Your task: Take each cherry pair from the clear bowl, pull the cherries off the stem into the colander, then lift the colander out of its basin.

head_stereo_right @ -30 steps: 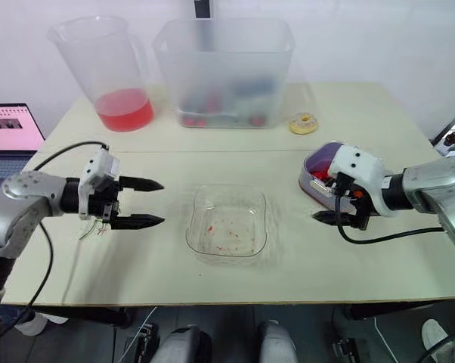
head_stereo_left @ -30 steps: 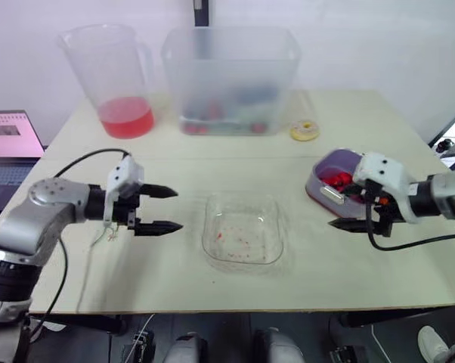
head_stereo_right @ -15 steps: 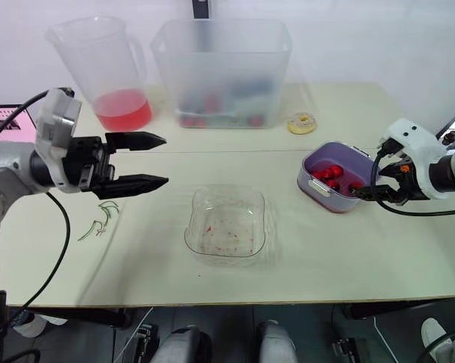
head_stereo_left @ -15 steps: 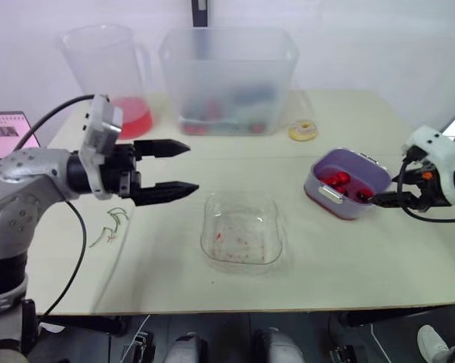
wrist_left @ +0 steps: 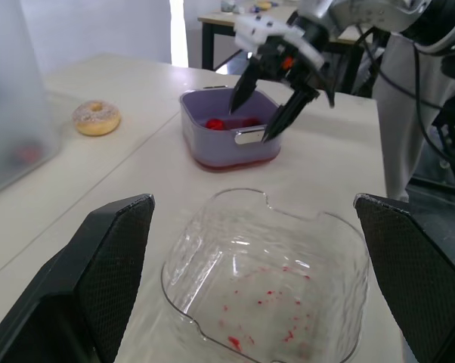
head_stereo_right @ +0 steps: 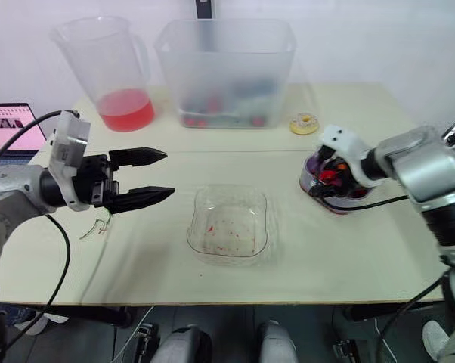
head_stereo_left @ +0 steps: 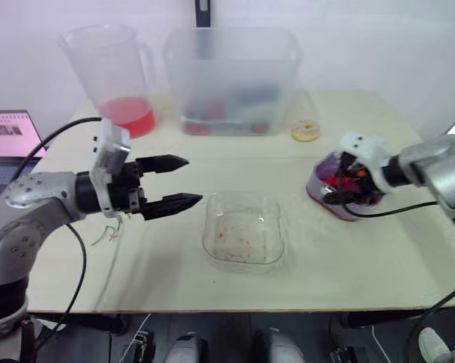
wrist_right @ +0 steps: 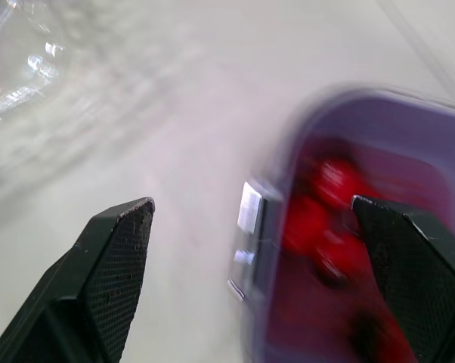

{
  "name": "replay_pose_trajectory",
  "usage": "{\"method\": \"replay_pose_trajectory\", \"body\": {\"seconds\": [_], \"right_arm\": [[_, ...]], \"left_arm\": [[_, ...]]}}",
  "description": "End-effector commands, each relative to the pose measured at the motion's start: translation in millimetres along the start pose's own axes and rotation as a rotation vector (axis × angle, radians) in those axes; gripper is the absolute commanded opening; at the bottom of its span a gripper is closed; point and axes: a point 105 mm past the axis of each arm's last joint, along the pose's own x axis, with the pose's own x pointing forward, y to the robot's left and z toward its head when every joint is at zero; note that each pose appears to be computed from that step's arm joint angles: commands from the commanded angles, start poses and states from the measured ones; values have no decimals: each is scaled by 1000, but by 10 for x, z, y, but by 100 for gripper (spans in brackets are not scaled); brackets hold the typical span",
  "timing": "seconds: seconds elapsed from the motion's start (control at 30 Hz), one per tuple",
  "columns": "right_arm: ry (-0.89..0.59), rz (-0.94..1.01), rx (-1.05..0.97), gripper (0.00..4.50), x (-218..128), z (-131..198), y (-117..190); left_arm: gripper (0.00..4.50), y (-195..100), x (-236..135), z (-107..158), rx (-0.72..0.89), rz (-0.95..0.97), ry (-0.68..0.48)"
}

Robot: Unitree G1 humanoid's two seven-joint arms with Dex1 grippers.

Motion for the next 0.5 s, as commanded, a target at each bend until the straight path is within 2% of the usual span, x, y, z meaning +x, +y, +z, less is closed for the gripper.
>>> {"method": "replay_pose_trajectory", "body": {"seconds": [0.03,0.07,0.17,0.43,0.5], "right_arm": [[21,-96,28,450,-37,8,-165],[27,-106,36,389,-28,-6,-185],[40,-112,53,271,-28,-34,-191],[49,-112,126,271,17,-134,-139],[47,-107,141,219,19,-142,-110]], "left_arm": [[445,-4,-19,104,49,39,-42],[450,-4,-23,110,43,48,-53],[450,-17,-42,116,27,57,-66],[450,-47,-24,72,18,42,-56],[450,-42,-18,61,20,42,-49]]}}
